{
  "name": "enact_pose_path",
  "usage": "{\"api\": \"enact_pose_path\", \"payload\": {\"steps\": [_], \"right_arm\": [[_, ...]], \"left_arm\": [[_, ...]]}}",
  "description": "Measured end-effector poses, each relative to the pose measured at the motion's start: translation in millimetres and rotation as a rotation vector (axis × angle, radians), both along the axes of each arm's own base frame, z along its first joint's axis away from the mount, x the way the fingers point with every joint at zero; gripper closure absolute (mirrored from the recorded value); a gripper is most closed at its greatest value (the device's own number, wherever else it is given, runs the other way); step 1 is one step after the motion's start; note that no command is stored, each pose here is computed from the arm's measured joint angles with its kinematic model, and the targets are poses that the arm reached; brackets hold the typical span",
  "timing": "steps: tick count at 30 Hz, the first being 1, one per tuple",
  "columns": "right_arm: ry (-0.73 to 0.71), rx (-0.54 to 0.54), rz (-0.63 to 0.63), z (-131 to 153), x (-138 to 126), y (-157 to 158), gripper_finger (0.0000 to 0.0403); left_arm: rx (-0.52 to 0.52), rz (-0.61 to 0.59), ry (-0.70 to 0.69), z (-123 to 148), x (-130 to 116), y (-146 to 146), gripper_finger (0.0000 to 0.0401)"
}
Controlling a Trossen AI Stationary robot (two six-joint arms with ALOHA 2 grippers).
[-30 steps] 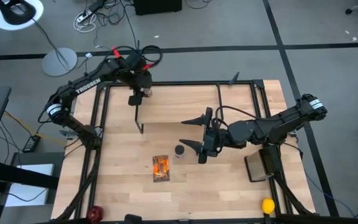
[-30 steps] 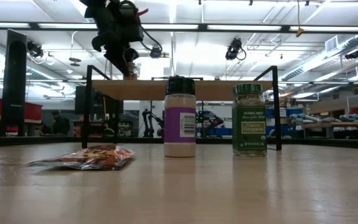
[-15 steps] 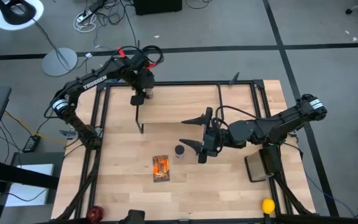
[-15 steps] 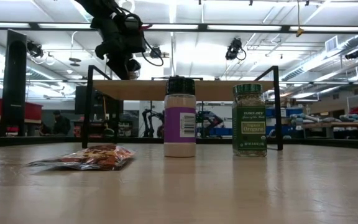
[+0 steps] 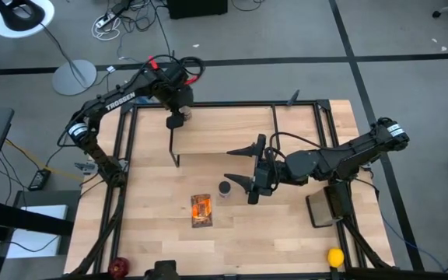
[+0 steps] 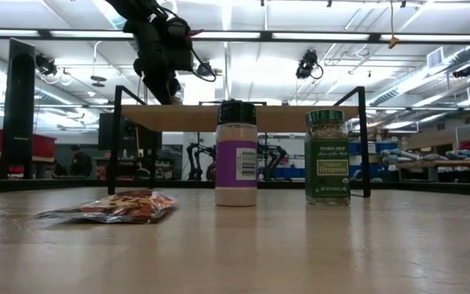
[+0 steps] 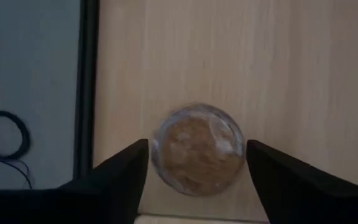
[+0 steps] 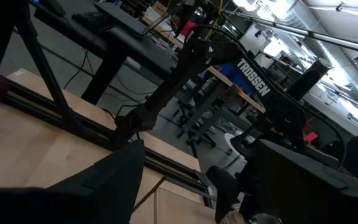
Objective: Shelf spices
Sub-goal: Put the brown seasoning bottle on the shelf
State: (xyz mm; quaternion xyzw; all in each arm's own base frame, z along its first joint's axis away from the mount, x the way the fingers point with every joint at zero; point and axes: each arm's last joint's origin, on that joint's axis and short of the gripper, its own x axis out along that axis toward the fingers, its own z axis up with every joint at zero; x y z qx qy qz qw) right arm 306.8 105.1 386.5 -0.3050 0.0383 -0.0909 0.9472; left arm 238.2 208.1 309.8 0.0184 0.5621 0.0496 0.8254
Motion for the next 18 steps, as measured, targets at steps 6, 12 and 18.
{"api": "enact_pose_path", "payload": {"steps": [6, 12, 18], "right_arm": [[0.0, 0.0, 0.0, 0.0, 0.0, 0.0, 0.0099], [0.0, 0.0, 0.0, 0.0, 0.0, 0.0, 0.0099], [0.0, 0.001, -0.001, 0.0, 0.1, -0.4, 0.0099]], "left_arm": [[-0.028, 0.036, 0.008, 1.9, -1.4, -1.8, 0.0119], [-0.046, 0.05, 0.006, 2.0, -1.7, -2.8, 0.0118], [-0.036, 0.052, -0.038, 9.8, -4.0, -5.7, 0.0117]]}}
